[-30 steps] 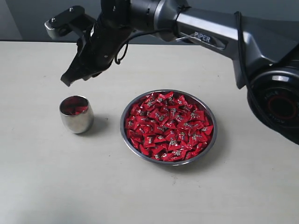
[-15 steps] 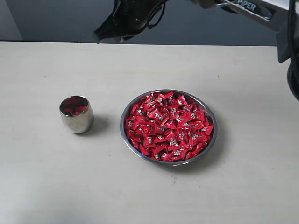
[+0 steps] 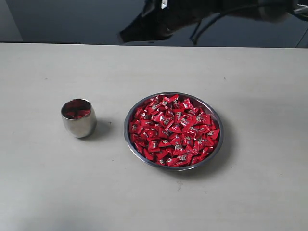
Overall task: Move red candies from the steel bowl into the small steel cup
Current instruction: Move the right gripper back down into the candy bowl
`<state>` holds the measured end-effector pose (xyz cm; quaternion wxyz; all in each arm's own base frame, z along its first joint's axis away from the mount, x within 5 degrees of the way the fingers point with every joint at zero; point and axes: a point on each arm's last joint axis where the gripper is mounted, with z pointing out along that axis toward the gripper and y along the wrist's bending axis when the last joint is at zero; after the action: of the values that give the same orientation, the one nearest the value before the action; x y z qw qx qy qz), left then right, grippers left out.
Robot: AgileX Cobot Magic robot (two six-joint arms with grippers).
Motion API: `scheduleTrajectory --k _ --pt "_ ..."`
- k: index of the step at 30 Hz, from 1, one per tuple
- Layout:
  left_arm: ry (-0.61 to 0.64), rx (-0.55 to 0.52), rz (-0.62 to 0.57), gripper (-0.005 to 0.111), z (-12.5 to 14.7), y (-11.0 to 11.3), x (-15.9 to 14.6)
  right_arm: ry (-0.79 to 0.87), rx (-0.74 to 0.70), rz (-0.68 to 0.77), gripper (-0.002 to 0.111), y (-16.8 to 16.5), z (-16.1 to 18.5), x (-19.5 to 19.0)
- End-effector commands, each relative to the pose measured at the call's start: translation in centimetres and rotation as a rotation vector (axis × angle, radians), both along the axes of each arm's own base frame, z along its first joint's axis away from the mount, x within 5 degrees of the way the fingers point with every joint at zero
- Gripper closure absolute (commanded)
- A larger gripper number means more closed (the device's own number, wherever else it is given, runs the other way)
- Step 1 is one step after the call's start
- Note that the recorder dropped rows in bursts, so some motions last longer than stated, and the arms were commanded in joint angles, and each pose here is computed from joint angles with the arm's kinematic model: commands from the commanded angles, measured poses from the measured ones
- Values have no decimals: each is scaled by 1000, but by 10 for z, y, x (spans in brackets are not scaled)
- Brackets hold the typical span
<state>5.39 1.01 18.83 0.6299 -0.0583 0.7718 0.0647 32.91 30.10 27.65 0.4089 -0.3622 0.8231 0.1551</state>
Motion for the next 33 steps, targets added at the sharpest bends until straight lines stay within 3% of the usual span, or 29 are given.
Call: scheduleTrajectory --k 1,8,15,23,27,29,31,33 --pt "-3 -1 1 106 -1 0 0 1 -9 -84 109 -47 -14 -3" --pt "-3 -1 1 106 -1 0 0 38 -39 -213 109 -114 -34 -16" --pt "-3 -1 1 106 -1 0 0 83 -190 -212 109 -143 -56 -14" --pt "-3 -1 1 106 -1 0 0 51 -436 47 109 -133 -75 -10" --pt "-3 -1 1 106 -1 0 0 139 -552 154 109 -124 -81 10" --pt "-3 -1 1 106 -1 0 0 244 -639 265 109 -118 -79 14" --pt "-3 -1 1 106 -1 0 0 319 -623 426 109 -108 -70 14" --pt "-3 -1 1 106 -1 0 0 336 -599 676 109 -97 -61 13"
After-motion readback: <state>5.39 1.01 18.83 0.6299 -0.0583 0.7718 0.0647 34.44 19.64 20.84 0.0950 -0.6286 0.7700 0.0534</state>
